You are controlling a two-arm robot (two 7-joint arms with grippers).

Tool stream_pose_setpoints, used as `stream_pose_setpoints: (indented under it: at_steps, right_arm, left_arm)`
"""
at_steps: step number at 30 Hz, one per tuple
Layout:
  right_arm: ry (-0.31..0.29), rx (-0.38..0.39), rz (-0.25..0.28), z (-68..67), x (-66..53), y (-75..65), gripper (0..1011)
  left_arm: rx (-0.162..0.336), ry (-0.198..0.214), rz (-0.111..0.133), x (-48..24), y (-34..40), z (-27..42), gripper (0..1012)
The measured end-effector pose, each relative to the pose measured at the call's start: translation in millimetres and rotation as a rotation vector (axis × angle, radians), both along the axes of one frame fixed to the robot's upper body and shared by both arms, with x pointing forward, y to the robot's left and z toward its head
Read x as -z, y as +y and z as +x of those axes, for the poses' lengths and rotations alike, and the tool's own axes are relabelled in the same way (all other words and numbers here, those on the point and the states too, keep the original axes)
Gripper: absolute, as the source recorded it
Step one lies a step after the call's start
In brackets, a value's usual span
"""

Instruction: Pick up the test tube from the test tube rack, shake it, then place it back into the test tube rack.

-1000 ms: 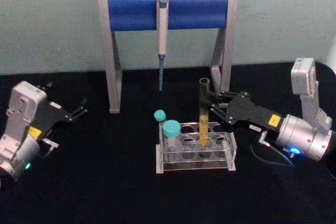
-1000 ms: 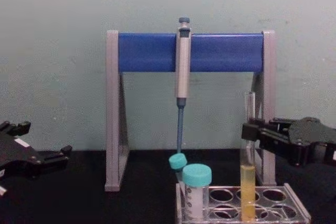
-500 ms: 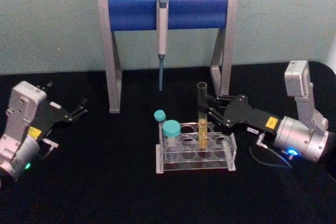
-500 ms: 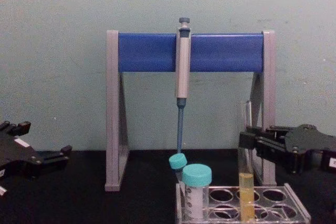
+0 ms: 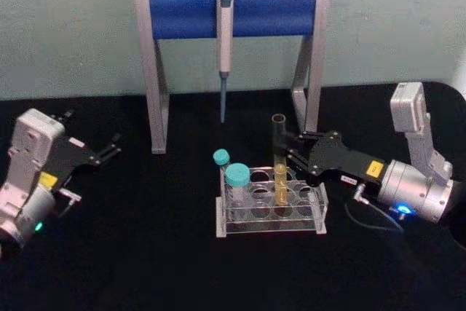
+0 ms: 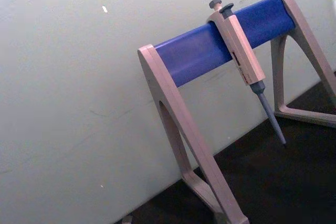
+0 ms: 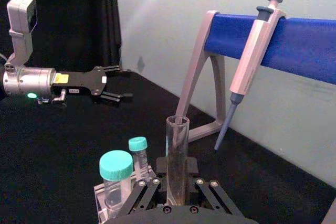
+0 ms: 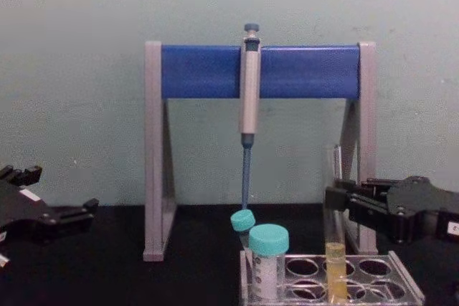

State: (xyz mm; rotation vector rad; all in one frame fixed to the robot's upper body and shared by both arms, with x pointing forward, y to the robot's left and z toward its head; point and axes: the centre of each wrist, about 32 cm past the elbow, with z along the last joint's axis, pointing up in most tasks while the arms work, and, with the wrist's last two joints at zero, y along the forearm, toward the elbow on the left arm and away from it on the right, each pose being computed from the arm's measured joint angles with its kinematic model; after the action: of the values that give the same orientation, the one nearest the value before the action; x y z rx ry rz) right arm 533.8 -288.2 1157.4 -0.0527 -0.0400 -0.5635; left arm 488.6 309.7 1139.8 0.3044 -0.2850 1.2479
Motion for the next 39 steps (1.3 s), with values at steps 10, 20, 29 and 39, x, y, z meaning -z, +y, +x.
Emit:
stream_pose_setpoints:
  at_steps: [10, 20, 29, 39]
  right_arm:
    - [0.006, -0.006, -0.006, 0.7, 0.2, -1.1, 211]
    - [0.009, -0.01, -0.005, 1.0, -0.1, -1.5, 211]
    - [0.008, -0.009, -0.004, 1.0, -0.1, -1.5, 211]
    - [0.008, -0.008, -0.003, 0.8, 0.0, -1.6, 223]
  left_arm:
    - [0.0, 0.0, 0.0, 0.0, 0.0, 0.0, 1001]
    - [0.0, 0.0, 0.0, 0.0, 0.0, 0.0, 1001]
    - [0.0, 0.0, 0.0, 0.0, 0.0, 0.0, 1001]
    - [0.0, 0.0, 0.0, 0.0, 0.0, 0.0, 1001]
